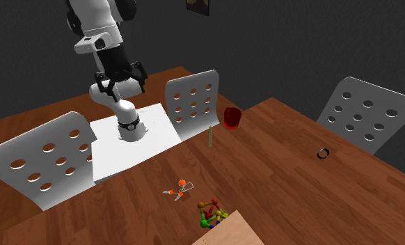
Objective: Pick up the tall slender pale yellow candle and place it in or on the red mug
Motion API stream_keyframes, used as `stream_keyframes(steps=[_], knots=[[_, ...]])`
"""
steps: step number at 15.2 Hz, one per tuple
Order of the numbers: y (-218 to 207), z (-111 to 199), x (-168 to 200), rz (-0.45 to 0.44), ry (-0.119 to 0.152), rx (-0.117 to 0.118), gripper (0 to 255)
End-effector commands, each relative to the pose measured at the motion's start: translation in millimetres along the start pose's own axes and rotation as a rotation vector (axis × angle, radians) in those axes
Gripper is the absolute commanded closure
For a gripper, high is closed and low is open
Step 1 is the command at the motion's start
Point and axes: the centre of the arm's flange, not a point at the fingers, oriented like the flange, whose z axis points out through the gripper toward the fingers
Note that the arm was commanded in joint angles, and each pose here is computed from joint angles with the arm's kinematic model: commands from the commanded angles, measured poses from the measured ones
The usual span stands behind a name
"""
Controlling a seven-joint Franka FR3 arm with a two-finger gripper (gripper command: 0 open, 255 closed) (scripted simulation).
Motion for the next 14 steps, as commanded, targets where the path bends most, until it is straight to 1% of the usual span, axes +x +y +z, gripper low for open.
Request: stream_keyframes(steps=[1, 14], knots=[[0.0, 0.0, 0.0, 0.000, 0.000, 0.000, 0], [-135.8, 112.4, 12.1, 0.150, -0.106, -0.043, 0]])
